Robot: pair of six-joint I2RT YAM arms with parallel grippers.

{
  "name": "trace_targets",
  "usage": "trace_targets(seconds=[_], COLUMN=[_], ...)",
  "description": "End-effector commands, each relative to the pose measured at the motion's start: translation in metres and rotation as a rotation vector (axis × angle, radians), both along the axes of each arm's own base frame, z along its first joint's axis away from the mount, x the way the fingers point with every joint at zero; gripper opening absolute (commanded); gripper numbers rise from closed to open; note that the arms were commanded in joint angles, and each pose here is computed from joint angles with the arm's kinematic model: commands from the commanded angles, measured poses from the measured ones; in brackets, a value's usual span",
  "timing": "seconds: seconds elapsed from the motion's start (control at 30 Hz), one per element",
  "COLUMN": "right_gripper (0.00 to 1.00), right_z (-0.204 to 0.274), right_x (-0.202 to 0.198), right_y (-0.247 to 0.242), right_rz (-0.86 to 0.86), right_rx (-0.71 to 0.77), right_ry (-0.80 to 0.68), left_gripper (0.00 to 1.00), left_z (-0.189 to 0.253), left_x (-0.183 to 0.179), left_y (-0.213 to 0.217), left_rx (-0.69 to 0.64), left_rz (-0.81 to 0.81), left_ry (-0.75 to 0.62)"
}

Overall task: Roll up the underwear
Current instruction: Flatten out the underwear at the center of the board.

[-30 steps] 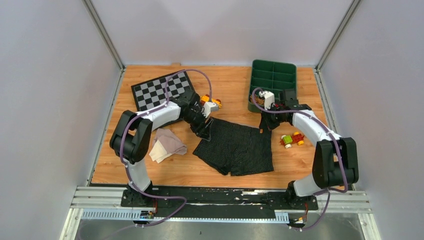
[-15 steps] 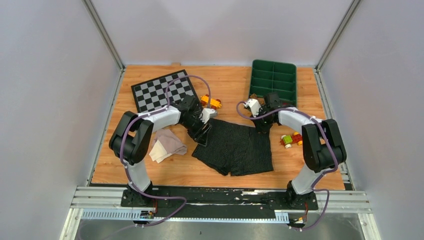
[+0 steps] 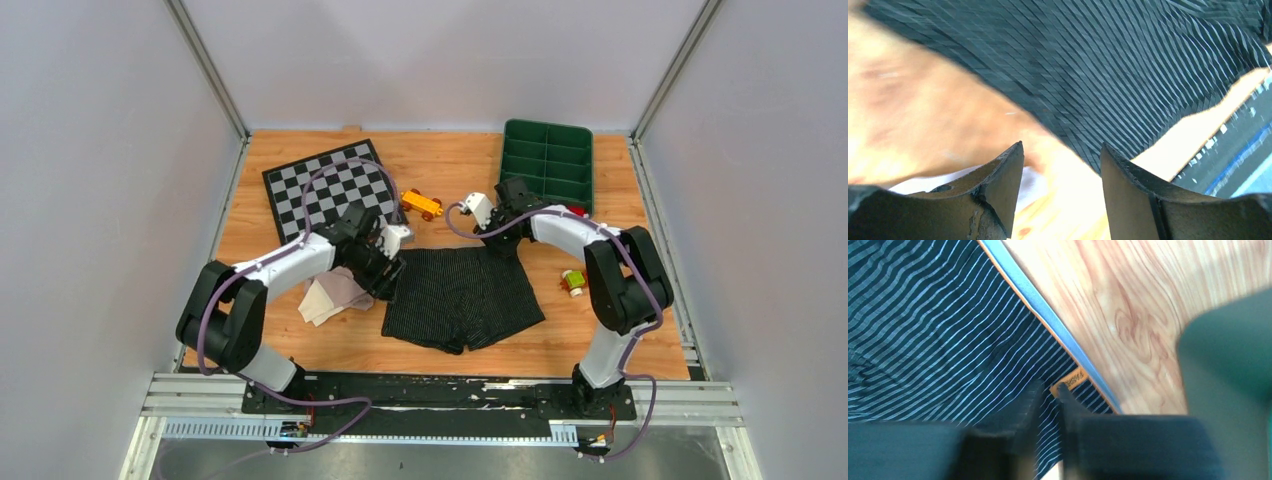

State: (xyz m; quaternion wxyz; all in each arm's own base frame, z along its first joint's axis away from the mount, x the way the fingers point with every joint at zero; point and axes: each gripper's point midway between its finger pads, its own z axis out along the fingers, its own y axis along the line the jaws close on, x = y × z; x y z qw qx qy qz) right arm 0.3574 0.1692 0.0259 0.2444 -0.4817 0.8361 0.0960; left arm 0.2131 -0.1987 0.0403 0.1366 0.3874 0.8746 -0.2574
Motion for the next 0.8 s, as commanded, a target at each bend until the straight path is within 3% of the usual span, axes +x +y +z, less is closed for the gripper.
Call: trace_targets(seconds=[0.0,0.03,0.1,0.2,0.3,0.4,0.57,0.77], right_gripper=[0.42,0.56,0.64,0.64,0.63,0.64,0.64,0.62], right_z=[0.066,0.082,0.117,0.158,0.177,0.18,0.181,0.171], right_x=[0.008,0.01,0.013,0.015,0.015,0.001,-0.015,-0.028], right_y=[-0.007,-0.008,-0.011,-0.018,-0.033,-0.035,-0.043,-0.042], right_rz=[-0.107,-0.121,-0.149,-0.229,-0.313,-0.285,-0.227,-0.209], right_rx=[0.058,0.084,0.141,0.274,0.376,0.388,0.357,0.389], right_ry=[-0.101,-0.119,-0.155,-0.154,-0.16,-0.174,-0.213,-0.139], left_gripper=[0.65,0.65,0.68,0.72,0.66,0.59,0.59,0.56], left_z=[0.05,0.06,0.078,0.081,0.062,0.052,0.026,0.001], left_x=[0.081,0.096,0.121,0.14,0.138,0.136,0.144,0.144], left_y=[0.029,0.036,0.05,0.055,0.025,-0.004,-0.003,-0.004], left_rx=[0.061,0.052,0.041,0.05,-0.074,-0.204,-0.168,-0.153], left_rz=[0.309,0.371,0.511,0.666,0.579,0.513,0.534,0.525], left_ry=[-0.24,-0.26,-0.279,-0.224,-0.095,-0.009,0.003,0.021])
